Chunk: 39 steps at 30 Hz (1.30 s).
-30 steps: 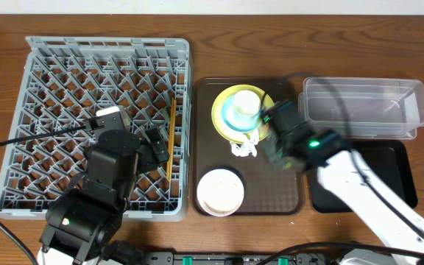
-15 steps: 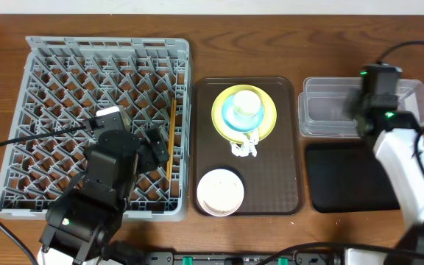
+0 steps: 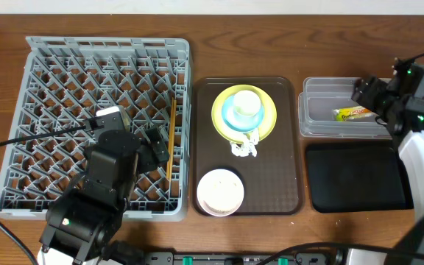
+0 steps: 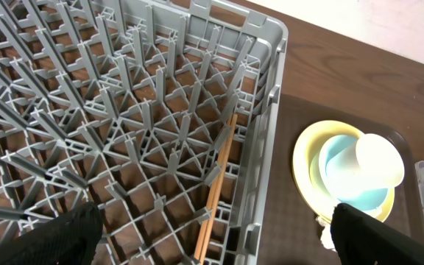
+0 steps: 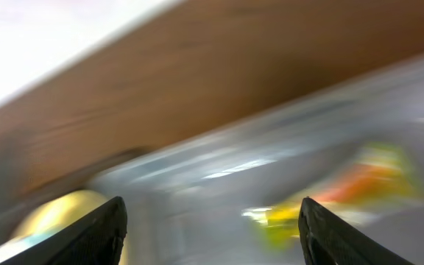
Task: Sort waste into correct bins and load items into the dishwasher
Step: 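Lift the wrapper and drop it into the clear plastic bin, then move the right gripper to the white tissue beside the plate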
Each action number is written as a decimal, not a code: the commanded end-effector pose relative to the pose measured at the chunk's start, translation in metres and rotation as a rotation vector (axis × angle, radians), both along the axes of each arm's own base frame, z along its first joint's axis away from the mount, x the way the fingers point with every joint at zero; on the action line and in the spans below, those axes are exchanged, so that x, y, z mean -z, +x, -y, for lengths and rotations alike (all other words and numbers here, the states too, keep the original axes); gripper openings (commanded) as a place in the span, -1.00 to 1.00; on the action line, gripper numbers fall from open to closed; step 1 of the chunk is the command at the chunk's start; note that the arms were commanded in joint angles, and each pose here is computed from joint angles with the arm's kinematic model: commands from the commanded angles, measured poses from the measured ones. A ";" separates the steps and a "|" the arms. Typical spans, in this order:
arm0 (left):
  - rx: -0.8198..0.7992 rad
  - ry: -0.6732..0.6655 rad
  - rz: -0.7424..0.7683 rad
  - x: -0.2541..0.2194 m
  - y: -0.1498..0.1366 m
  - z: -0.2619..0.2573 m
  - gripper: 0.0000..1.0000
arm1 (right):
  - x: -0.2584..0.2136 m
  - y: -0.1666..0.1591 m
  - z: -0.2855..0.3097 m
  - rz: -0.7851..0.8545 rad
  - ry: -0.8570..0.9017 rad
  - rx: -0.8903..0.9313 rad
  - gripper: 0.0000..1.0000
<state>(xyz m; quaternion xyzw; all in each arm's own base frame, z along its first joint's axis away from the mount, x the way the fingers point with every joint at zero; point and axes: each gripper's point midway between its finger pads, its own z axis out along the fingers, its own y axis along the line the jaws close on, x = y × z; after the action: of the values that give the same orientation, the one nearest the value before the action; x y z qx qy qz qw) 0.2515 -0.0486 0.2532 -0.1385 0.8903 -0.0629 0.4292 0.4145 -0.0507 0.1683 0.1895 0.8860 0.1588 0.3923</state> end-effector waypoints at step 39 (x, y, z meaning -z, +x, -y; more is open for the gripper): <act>-0.014 0.005 0.008 -0.003 0.001 -0.003 1.00 | 0.118 -0.120 -0.251 -0.363 -0.386 -0.228 -0.13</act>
<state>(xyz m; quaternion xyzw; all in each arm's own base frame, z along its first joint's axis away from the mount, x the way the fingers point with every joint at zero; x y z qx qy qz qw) 0.2515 -0.0486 0.2532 -0.1385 0.8903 -0.0629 0.4292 0.2897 0.2175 0.0668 -0.0020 0.9706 0.0265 0.2391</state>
